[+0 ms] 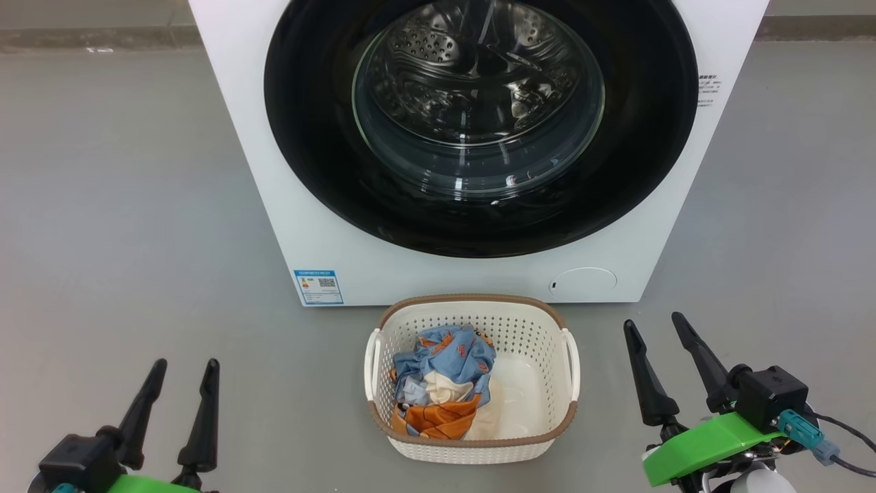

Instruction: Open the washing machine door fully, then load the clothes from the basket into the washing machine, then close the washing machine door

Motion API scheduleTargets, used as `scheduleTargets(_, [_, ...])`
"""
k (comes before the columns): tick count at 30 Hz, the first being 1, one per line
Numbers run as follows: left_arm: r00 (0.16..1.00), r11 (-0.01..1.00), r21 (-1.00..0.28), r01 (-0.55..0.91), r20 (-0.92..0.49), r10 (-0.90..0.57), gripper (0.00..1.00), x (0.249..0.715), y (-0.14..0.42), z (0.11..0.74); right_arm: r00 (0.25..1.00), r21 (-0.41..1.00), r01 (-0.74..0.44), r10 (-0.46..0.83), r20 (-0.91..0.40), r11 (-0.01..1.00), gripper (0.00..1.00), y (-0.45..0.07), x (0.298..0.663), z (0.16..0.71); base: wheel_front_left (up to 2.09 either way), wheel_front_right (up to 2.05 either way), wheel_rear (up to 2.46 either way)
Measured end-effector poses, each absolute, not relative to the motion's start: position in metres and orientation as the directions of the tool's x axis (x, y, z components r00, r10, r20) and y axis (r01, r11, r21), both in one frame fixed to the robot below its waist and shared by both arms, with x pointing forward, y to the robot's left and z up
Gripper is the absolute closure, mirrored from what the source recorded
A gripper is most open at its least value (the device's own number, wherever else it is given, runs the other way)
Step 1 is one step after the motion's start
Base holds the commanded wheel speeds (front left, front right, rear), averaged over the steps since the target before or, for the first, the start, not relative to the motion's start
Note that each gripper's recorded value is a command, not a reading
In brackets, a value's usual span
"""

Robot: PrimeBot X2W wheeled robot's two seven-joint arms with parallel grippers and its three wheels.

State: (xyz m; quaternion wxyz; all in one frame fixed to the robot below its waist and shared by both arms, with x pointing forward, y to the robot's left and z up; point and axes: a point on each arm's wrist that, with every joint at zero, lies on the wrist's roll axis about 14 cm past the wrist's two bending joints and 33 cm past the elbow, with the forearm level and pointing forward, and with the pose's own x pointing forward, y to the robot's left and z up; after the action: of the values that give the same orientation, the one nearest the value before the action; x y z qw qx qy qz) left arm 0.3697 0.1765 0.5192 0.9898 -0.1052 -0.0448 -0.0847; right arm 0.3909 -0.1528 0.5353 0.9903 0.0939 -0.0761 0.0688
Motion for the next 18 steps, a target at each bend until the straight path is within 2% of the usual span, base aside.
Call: scheduleTargets(18, [0.982, 0.965, -0.193, 0.175, 0.111, -0.155, 0.0, 0.3683, 0.1778, 0.5208, 0.977, 0.174, -0.155, 0.125, 0.17, 0.973, 0.0, -0.1518, 0.39, 0.5377, 0.0, 0.0, 0.0])
